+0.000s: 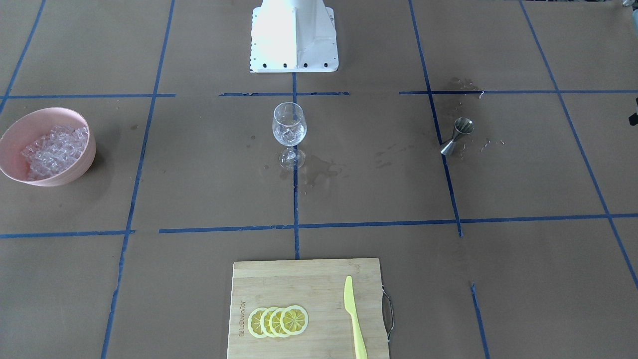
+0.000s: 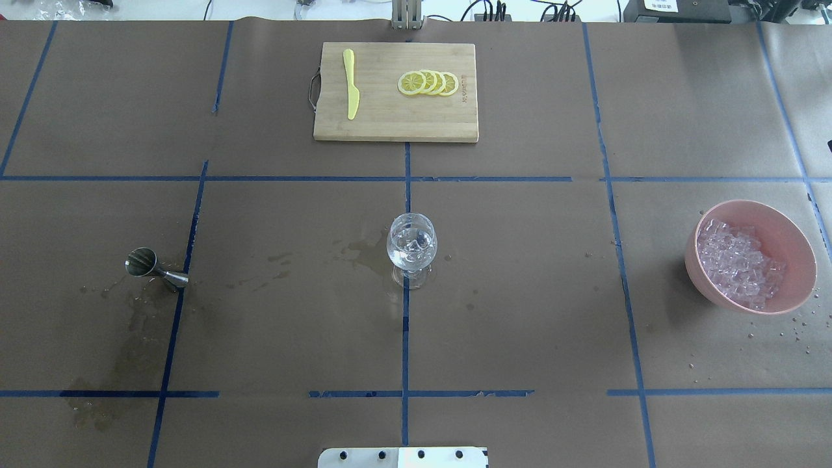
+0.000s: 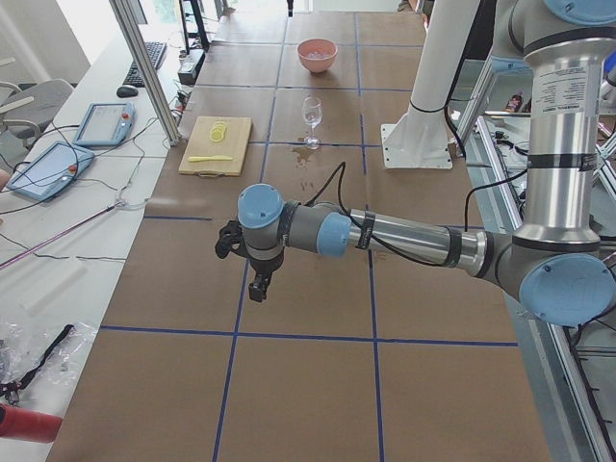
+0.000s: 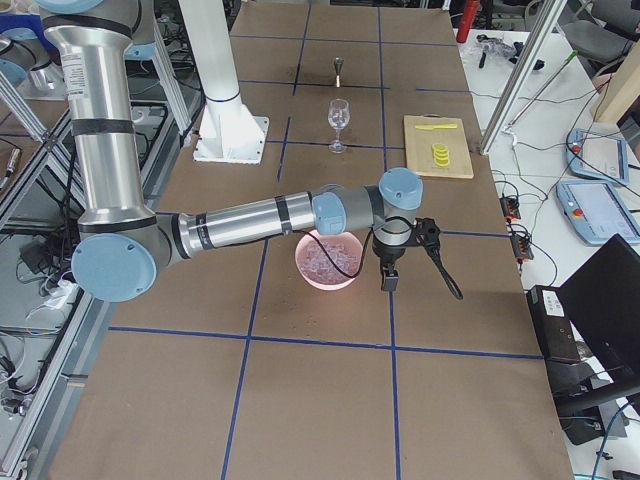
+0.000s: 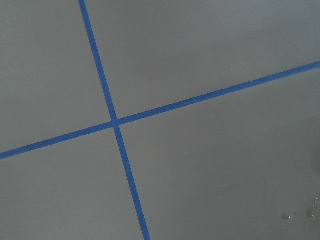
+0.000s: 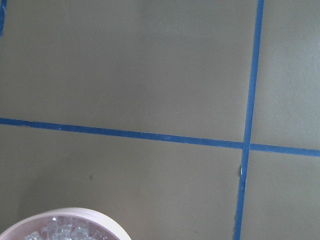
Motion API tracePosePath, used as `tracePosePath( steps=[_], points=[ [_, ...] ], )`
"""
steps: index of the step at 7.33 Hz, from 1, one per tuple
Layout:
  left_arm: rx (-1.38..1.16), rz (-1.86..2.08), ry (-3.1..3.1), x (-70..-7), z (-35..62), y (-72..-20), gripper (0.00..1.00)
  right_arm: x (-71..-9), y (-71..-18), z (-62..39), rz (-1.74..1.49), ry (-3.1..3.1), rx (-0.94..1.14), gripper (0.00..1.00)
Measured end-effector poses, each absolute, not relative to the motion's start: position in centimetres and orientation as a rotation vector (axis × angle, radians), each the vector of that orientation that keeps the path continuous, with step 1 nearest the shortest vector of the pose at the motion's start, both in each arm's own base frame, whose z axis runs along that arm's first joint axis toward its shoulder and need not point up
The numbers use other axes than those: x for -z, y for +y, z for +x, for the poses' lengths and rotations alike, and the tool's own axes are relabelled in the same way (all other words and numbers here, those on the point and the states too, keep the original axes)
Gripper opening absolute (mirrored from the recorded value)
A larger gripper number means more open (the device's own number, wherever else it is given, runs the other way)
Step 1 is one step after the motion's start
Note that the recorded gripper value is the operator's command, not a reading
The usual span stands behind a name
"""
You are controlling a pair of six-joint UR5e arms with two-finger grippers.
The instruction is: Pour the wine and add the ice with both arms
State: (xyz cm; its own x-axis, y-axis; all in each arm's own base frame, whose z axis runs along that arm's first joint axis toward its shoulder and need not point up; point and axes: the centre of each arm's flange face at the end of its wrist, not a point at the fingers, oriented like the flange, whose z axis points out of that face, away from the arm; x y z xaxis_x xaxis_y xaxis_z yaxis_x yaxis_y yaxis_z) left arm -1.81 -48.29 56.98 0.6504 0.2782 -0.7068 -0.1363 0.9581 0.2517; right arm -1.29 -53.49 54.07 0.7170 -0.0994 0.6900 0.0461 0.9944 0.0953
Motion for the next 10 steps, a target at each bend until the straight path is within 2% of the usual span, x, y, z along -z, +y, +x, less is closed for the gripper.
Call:
tracePosePath(
  steps=[10],
  points=[
    [-0.245, 0.184, 0.838, -56.5, -1.7, -46.0, 1.0, -51.1, -51.6, -1.6, 0.109, -0.838, 0.14, 1.0]
  ],
)
